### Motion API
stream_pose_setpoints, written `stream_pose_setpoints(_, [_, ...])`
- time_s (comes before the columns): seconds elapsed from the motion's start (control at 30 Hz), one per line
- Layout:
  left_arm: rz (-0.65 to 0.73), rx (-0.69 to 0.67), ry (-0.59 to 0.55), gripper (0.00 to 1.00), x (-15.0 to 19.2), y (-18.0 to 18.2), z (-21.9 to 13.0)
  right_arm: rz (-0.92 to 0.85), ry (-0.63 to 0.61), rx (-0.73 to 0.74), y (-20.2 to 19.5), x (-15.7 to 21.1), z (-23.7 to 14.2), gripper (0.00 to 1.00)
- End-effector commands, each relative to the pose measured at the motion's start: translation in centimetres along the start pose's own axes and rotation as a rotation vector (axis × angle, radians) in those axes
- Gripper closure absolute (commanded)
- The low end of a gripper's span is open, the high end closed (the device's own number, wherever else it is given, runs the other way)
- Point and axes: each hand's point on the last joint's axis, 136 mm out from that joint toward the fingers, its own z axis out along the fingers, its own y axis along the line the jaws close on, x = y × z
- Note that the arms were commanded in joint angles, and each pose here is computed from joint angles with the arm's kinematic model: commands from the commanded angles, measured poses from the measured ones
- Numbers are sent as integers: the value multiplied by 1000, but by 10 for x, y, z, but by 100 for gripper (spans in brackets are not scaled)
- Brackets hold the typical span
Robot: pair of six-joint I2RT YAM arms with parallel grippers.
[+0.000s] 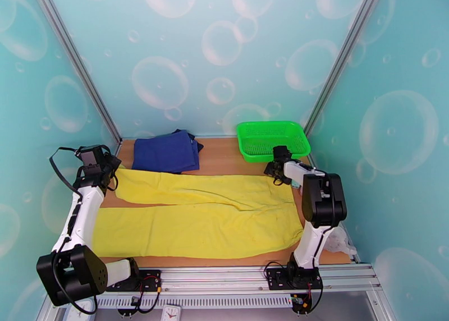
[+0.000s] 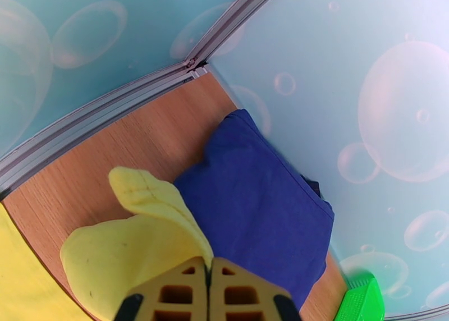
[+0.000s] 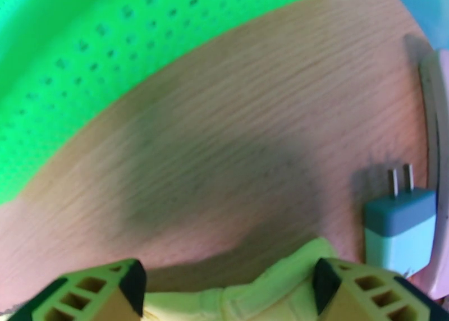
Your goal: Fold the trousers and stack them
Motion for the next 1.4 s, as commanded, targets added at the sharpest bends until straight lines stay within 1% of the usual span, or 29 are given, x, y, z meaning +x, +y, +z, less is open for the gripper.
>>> stream_pose_setpoints(0.0, [-6, 23, -21, 100, -6, -1, -1, -66, 109, 35, -2, 21, 8, 17])
stream_pose_setpoints(0.07, [-5, 19, -20, 100, -5, 0, 0, -73, 137, 35, -2, 27, 7, 17])
stream_pose_setpoints(0.23, [-25, 36, -1, 100, -4, 0, 2, -113, 149, 48, 7, 40, 0, 17])
stream_pose_setpoints(0.3, [-31, 35, 2, 100, -4, 2, 3, -112, 154, 40, 11, 44, -1, 20])
stream_pose_setpoints(0.33, [-33, 34, 1, 100, -4, 3, 4, -108, 152, 34, 12, 45, -2, 24])
stream_pose_setpoints(0.4, [-35, 35, 8, 100, -3, 3, 5, -100, 151, 28, 13, 47, -3, 33])
stream_pose_setpoints(0.47, [-35, 35, 10, 100, -2, 3, 5, -93, 150, 23, 12, 50, -3, 45])
stream_pose_setpoints(0.5, [-34, 37, 10, 100, -2, 2, 5, -91, 144, 20, 12, 50, -5, 56])
stream_pose_setpoints(0.6, [-36, 35, 8, 100, -3, 3, 5, -86, 114, 6, 11, 48, -11, 78])
stream_pose_setpoints(0.7, [-33, 31, 7, 100, -3, 4, 6, -94, 64, -22, 15, 38, -24, 93])
stream_pose_setpoints(0.77, [-31, 20, -2, 100, -5, 6, 5, -104, 18, -57, 21, 28, -36, 99])
stream_pose_setpoints(0.87, [-27, -11, -25, 100, -12, 13, 5, -128, -63, -97, 29, 12, -60, 100])
stream_pose_setpoints(0.97, [-12, -57, -75, 100, -24, 22, -1, -126, -157, -127, 30, -5, -88, 100])
stream_pose_setpoints(1.13, [-3, -125, -159, 100, -47, 39, -13, -68, -375, -221, 28, -33, -141, 100])
stream_pose_setpoints(1.2, [-5, -148, -199, 100, -57, 47, -20, -46, -444, -252, 26, -42, -158, 100])
stream_pose_setpoints(1.3, [-9, -166, -245, 100, -68, 55, -28, -1, -514, -277, 16, -55, -173, 100])
stream_pose_setpoints(1.37, [-16, -172, -257, 100, -73, 60, -29, 22, -538, -320, 11, -61, -177, 100])
